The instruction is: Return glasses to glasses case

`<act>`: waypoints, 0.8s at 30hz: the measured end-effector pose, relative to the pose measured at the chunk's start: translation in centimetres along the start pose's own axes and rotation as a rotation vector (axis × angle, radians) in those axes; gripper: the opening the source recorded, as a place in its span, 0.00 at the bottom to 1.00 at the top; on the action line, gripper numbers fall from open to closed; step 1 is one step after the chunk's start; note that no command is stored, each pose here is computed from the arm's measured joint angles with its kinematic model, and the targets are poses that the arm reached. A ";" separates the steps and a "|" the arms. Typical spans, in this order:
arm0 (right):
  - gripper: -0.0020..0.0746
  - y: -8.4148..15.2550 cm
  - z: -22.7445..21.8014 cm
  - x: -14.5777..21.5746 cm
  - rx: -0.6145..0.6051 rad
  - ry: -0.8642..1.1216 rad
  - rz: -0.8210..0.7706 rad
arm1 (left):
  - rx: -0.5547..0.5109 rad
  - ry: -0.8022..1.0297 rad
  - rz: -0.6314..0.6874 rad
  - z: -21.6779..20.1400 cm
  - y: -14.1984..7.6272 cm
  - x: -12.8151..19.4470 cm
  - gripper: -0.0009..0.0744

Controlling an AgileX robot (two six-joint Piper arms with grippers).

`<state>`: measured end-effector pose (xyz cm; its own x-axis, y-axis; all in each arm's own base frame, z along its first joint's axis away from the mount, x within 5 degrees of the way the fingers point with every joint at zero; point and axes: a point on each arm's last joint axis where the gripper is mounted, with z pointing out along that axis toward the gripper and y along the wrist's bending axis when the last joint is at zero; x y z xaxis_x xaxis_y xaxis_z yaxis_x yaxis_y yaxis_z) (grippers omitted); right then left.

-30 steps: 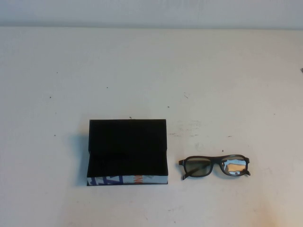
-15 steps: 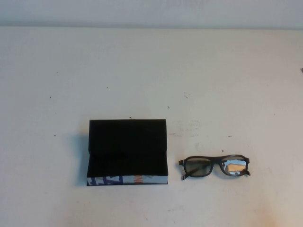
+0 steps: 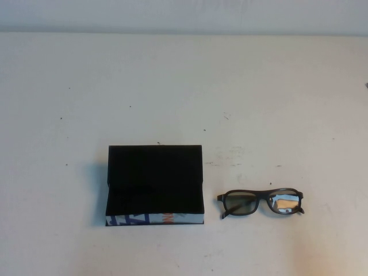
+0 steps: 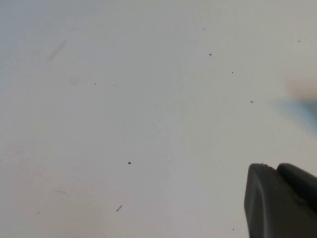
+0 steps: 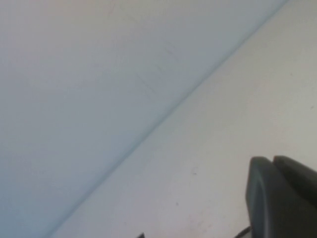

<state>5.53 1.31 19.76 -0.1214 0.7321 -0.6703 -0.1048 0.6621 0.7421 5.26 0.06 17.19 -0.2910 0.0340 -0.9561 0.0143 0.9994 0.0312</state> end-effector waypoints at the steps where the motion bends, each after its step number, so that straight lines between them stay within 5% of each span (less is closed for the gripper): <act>1: 0.01 0.0 0.0 -0.2 -0.002 -0.021 0.039 | 0.000 0.000 0.000 0.0 0.0 0.0 0.01; 10: 0.01 1.7 -0.2 0.2 -0.071 0.122 0.106 | 0.000 0.000 0.000 0.0 0.0 0.0 0.01; 17: 0.01 6.8 1.4 -1.6 -0.036 0.582 -0.140 | 0.000 0.000 0.000 0.0 0.0 0.0 0.01; 24: 0.01 8.3 4.7 -3.5 0.049 0.912 -0.376 | 0.000 0.000 0.000 0.0 0.0 0.0 0.01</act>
<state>9.72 5.00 28.27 -0.8052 0.0823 -0.5873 -0.2540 0.8471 0.4668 5.26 0.06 17.19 -0.2910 0.0340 -0.9561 0.0143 0.9994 0.0312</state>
